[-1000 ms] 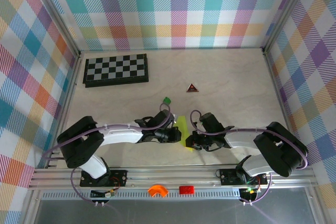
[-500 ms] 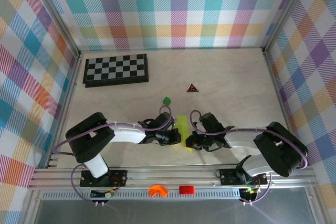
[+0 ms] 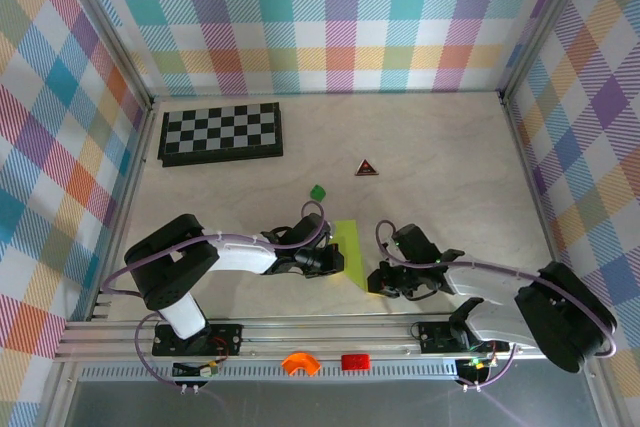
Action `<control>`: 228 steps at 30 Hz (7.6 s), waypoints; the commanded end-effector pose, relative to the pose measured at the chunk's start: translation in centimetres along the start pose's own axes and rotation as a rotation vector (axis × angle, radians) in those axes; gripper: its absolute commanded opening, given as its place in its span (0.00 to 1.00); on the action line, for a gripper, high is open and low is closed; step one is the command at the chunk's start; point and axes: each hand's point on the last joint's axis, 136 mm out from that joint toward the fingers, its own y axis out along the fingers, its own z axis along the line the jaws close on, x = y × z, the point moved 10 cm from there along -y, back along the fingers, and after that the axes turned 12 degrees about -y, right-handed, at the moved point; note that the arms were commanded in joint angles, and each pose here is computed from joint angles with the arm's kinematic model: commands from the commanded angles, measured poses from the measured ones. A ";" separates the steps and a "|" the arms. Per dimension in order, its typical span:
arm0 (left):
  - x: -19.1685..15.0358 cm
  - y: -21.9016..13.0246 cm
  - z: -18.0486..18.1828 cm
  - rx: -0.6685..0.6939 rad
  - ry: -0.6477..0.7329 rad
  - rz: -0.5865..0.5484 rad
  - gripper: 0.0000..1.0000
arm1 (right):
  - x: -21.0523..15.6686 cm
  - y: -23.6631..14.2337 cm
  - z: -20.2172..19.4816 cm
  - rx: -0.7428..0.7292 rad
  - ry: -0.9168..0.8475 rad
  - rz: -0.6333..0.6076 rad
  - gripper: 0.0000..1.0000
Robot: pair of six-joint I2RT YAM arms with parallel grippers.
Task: Fold a paper plane with a square sheet of paper (pick it up from the middle)
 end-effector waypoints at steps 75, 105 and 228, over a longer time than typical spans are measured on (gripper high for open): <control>8.4 -2.2 0.3 -0.262 -0.211 0.108 0.33 | 5.5 -1.4 -0.3 0.159 -0.114 -0.185 0.06; 6.9 -5.1 2.4 -0.234 -0.296 -0.131 0.19 | 3.1 -1.1 8.3 -0.439 -0.915 -0.442 0.47; 5.5 -10.8 1.4 -0.121 -0.191 -0.303 0.48 | 3.6 6.1 7.1 -0.242 -0.771 -0.283 0.08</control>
